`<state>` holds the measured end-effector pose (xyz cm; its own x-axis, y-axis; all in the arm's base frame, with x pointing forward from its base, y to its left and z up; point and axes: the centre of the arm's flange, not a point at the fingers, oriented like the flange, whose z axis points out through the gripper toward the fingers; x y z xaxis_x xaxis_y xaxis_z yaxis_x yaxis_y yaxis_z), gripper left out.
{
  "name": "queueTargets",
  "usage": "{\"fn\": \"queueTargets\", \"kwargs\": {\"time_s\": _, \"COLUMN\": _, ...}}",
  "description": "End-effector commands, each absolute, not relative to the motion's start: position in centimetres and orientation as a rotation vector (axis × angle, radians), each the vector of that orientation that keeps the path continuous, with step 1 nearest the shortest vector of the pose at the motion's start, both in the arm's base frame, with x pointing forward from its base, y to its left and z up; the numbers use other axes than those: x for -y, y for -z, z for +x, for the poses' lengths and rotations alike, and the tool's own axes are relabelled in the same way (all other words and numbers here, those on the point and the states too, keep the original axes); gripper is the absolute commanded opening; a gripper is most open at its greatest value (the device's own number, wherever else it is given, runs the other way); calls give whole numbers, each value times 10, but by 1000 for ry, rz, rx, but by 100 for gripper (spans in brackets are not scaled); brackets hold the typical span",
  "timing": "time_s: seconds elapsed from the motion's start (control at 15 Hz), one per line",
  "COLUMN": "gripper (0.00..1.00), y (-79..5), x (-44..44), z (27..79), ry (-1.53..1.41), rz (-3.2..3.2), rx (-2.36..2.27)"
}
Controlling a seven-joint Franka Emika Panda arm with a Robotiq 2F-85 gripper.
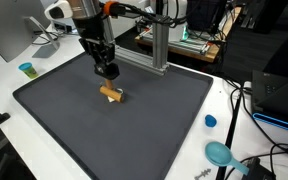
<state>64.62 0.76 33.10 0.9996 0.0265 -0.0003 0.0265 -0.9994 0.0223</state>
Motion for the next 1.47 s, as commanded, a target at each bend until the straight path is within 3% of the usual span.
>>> {"fn": "queueTargets", "kwargs": {"time_s": 0.0, "gripper": 21, "y": -315, "x": -4, "z": 649, "ry": 149, "rz": 3120, "rx": -71}}
{"fn": "queueTargets", "kwargs": {"time_s": 0.27, "gripper": 21, "y": -293, "x": 0, "z": 667, "ry": 159, "rz": 3127, "rx": -76}}
{"fn": "queueTargets", "kwargs": {"time_s": 0.8, "gripper": 21, "y": -269, "x": 10, "z": 673, "ry": 518, "rz": 3194, "rx": -222}}
{"fn": "queueTargets", "kwargs": {"time_s": 1.0, "gripper": 21, "y": -287, "x": 7, "z": 662, "ry": 555, "rz": 3171, "rx": -236}}
{"fn": "queueTargets", "kwargs": {"time_s": 1.4, "gripper": 21, "y": -370, "x": -11, "z": 627, "ry": 419, "rz": 2975, "rx": -700}}
